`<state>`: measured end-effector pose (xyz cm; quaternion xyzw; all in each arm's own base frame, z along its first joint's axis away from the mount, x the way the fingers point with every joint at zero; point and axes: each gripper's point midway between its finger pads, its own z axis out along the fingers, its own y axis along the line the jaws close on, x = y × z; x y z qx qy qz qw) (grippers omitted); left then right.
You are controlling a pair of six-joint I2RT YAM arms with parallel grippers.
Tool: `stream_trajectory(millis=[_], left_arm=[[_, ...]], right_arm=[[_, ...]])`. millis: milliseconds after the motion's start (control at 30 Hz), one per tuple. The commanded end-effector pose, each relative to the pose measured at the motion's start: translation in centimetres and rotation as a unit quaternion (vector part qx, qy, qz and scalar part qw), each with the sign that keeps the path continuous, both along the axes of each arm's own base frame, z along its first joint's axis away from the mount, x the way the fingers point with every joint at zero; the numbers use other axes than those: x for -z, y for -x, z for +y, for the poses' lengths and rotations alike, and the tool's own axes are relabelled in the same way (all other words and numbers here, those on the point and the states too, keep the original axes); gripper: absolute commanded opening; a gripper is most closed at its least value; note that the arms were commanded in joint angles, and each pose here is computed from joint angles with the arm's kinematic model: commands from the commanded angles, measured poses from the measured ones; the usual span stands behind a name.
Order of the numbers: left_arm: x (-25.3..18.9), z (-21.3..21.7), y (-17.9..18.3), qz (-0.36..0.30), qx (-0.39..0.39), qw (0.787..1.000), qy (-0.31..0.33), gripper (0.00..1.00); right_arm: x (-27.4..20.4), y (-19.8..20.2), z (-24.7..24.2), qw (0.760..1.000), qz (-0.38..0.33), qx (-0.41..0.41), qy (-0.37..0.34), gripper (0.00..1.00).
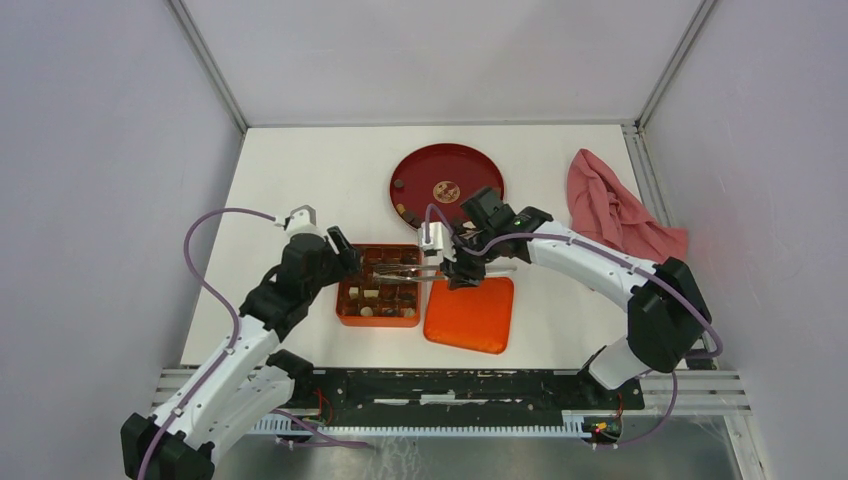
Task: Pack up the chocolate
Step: Pick up the fake chocolate from the plate.
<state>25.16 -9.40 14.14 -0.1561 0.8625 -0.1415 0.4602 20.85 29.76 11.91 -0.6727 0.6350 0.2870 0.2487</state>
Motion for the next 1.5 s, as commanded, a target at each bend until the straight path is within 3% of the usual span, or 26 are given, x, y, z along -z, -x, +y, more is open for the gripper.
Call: stream_trajectory(millis=[0, 133, 400, 633, 900, 1200, 1467], left_arm=[[-4.7, -1.8, -1.3, -0.062, 0.019, 0.997, 0.049, 0.74], [-6.1, -2.5, -1.6, -0.078, 0.039, 0.995, 0.057, 0.76], [-7.5, -4.2, -2.4, -0.102, 0.074, 0.989, 0.077, 1.0], [-8.8, -5.4, -2.9, -0.115, 0.104, 0.984, 0.082, 1.0], [-7.2, -5.1, -4.4, -0.106, 0.107, 0.988, 0.03, 0.99], [-13.1, -7.1, -6.5, -0.214, 0.149, 0.965, 0.039, 0.99], [-13.1, -7.1, -8.2, -0.236, 0.154, 0.959, -0.001, 0.99]], right_arm=[[-2.2, -0.7, -0.5, 0.999, -0.013, 0.002, -0.039, 0.41], [-2.9, -2.1, -1.8, 0.998, -0.018, 0.028, -0.049, 0.4], [-3.4, -4.8, -4.0, 0.995, -0.02, 0.078, -0.058, 0.41], [-4.0, -7.1, -6.0, 0.99, -0.026, 0.122, -0.063, 0.41], [-4.7, -10.6, -8.5, 0.98, -0.055, 0.184, -0.053, 0.41], [-7.2, -16.0, -10.7, 0.965, -0.088, 0.245, -0.041, 0.41], [-6.5, -19.1, -11.7, 0.958, -0.084, 0.273, -0.017, 0.41]])
